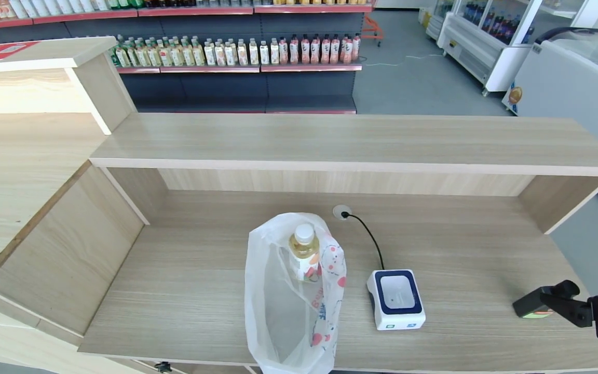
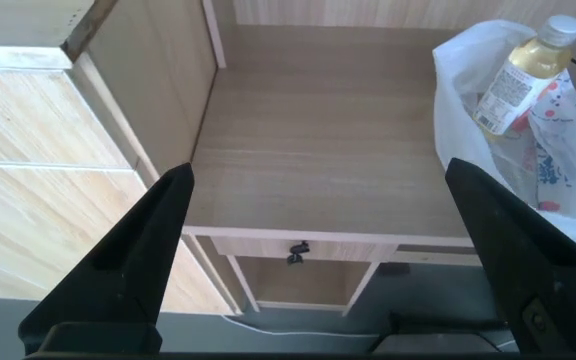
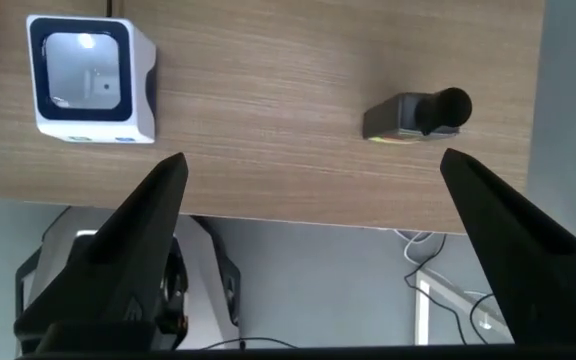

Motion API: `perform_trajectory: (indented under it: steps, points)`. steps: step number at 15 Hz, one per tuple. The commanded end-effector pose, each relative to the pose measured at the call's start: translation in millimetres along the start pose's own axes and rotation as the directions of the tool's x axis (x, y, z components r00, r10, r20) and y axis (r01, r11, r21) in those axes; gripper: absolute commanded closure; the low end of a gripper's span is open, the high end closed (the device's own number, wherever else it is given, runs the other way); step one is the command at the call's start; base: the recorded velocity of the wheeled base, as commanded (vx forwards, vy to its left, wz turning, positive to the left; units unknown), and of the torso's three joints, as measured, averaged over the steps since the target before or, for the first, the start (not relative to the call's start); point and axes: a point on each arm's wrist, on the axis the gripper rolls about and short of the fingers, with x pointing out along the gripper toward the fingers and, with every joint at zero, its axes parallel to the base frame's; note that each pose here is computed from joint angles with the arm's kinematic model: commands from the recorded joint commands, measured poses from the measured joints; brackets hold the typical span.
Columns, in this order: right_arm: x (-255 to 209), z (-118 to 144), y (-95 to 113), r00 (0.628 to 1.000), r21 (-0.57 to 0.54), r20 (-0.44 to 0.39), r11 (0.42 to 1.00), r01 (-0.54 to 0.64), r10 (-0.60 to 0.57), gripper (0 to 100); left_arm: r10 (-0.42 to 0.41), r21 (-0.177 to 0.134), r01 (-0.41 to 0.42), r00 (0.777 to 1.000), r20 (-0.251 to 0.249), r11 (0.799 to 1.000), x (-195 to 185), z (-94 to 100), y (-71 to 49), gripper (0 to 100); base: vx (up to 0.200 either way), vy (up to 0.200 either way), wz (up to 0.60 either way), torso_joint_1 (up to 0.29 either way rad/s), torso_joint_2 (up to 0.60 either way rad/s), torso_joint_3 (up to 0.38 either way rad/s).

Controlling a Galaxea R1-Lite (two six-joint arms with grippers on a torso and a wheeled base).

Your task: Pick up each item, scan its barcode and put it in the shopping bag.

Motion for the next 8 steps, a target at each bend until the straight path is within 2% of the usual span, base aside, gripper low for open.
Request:
perform_trajectory:
  steps: [1, 3, 8]
  points:
    - [-1.1, -0.6, 0.2, 1.0, -0.001, 0.003, 1.0, 0.001, -0.001, 0, 0.001, 0.007, -0.001, 1.0, 0.0, 1.0, 0.0, -0.1, 0.0, 0, 0.0, -0.2, 0.0, -0.007, 0.0, 0.002]
    - [-1.4, -0.6, 0.2, 1.0, -0.001, 0.004, 1.0, 0.002, -0.002, 0, 0.001, -0.001, -0.001, 1.0, 0.0, 1.0, 0.0, -0.1, 0.0, 0, 0.0, -0.2, 0.0, 0.005, 0.0, 0.0]
    - [-1.4, -2.8, 0.7, 1.0, -0.006, -0.004, 1.0, 0.003, -0.003, 0, 0.001, -0.012, -0.001, 1.0, -0.002, 1.0, 0.0, -0.2, 0.0, 0, -0.2, -0.2, 0.0, -0.001, 0.01, 0.001]
